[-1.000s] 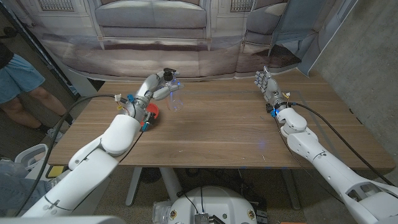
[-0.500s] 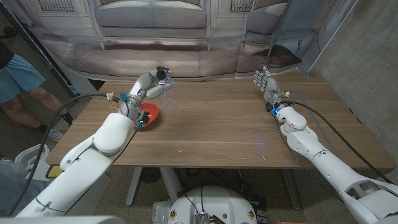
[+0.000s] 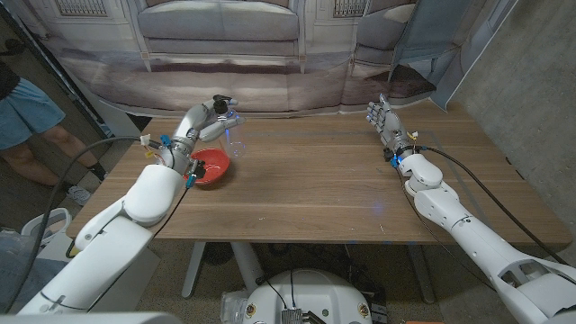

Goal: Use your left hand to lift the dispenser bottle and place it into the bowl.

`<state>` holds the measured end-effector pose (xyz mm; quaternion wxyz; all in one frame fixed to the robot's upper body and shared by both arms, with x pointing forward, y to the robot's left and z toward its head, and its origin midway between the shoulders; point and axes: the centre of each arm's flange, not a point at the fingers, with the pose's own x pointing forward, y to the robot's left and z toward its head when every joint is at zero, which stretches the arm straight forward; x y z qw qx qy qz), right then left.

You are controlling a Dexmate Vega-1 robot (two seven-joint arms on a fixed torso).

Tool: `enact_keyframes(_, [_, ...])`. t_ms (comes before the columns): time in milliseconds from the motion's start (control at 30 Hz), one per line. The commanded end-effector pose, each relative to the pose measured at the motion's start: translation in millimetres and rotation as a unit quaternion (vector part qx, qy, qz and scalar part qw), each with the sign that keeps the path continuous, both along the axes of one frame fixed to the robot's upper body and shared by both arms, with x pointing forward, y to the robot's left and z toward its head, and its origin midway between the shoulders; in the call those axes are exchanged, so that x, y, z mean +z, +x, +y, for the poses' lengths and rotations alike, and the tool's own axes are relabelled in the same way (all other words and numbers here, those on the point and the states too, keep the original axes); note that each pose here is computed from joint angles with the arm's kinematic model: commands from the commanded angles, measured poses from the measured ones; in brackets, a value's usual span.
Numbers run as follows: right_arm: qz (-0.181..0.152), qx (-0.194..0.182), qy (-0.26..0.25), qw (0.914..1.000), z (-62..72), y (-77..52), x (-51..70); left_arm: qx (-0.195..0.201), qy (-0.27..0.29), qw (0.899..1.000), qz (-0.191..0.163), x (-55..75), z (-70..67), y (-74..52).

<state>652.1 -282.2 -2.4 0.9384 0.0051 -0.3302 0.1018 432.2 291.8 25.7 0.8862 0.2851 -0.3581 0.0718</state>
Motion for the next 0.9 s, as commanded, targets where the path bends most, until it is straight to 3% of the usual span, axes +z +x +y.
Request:
enact_keyframes(33, [0.001, -0.001, -0.002, 1.0000, 4.4, 0.6, 2.3, 0.028, -0.010, 0.999, -0.018, -2.1, 19.6, -7.9])
enact_keyframes(900, [0.003, -0.002, -0.006, 1.0000, 8.0, 0.3, 3.1, 0.067, -0.022, 0.997, -0.029, -2.2, 52.6, -24.8])
